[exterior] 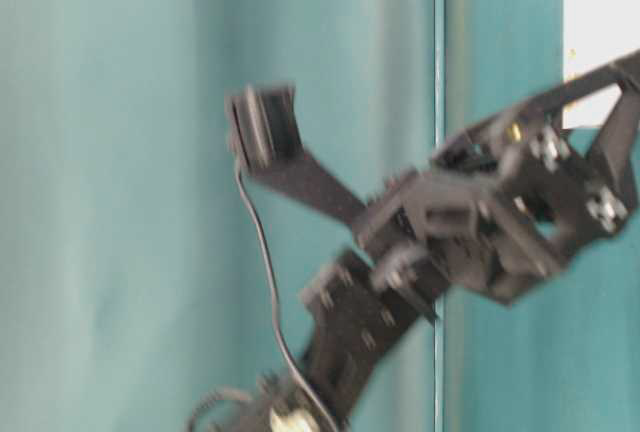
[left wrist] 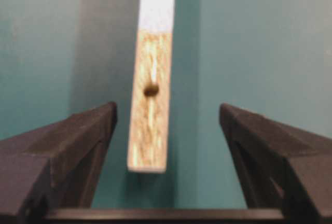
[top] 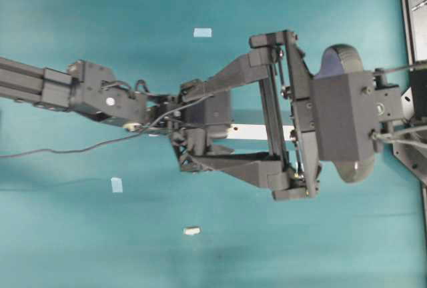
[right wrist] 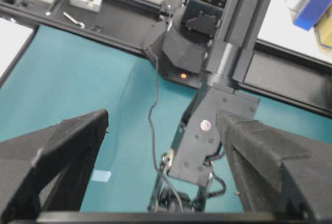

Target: Move the wooden board into place and insert the rod into its hole.

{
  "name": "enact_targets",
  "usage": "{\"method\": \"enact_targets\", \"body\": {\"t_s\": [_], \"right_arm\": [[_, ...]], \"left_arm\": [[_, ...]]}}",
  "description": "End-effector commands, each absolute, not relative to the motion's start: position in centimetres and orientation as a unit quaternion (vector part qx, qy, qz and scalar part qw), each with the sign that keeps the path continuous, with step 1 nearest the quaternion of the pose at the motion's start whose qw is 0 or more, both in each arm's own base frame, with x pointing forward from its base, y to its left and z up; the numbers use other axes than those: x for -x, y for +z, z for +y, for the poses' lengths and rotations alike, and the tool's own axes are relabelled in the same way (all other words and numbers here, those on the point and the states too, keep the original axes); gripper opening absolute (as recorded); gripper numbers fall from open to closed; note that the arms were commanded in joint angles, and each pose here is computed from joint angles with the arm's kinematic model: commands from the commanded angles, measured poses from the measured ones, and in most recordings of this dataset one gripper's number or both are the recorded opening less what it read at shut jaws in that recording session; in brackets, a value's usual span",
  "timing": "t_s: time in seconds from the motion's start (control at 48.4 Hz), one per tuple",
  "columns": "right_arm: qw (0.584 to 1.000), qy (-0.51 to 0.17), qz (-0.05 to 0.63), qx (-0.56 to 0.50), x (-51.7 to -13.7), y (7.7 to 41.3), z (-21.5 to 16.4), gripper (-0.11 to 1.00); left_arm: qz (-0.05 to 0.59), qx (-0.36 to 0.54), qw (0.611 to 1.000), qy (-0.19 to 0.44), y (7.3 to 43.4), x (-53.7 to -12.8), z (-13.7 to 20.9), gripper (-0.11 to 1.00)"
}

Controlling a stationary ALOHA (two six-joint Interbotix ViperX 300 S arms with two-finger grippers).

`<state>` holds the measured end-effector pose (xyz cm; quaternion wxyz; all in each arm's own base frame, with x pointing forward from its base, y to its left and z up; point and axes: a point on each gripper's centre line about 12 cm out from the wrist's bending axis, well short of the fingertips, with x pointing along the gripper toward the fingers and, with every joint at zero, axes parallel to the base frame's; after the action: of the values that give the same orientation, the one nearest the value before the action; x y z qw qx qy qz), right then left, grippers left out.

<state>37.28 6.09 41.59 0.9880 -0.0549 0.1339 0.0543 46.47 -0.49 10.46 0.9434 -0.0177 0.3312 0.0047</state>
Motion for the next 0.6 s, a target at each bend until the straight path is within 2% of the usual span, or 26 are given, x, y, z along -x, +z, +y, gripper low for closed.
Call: {"method": "enact_targets", "body": {"t_s": [0.0, 0.145, 0.331, 0.579], "right_arm": [[0.99, 0.053, 0.119, 0.053, -36.8, 42.7, 5.9, 0.97], [0.99, 0.053, 0.12, 0.052, -36.9, 42.6, 6.0, 0.97], [0.987, 0.051, 0.142, 0.052, -36.9, 42.0, 6.0, 0.97], [0.96, 0.056, 0.267, 0.065, -37.5, 37.7, 7.9, 0.97]], "left_arm": [[0.285, 0.017, 0.958, 0.005, 12.0, -46.2, -0.6, 0.83], [0.257, 0.015, 0.966, 0.008, 10.6, -45.3, -0.4, 0.83], [0.251, 0.005, 0.968, 0.009, 7.9, -44.0, -0.3, 0.83], [0.217, -0.021, 0.976, 0.007, 6.7, -44.4, -0.3, 0.83]]}}
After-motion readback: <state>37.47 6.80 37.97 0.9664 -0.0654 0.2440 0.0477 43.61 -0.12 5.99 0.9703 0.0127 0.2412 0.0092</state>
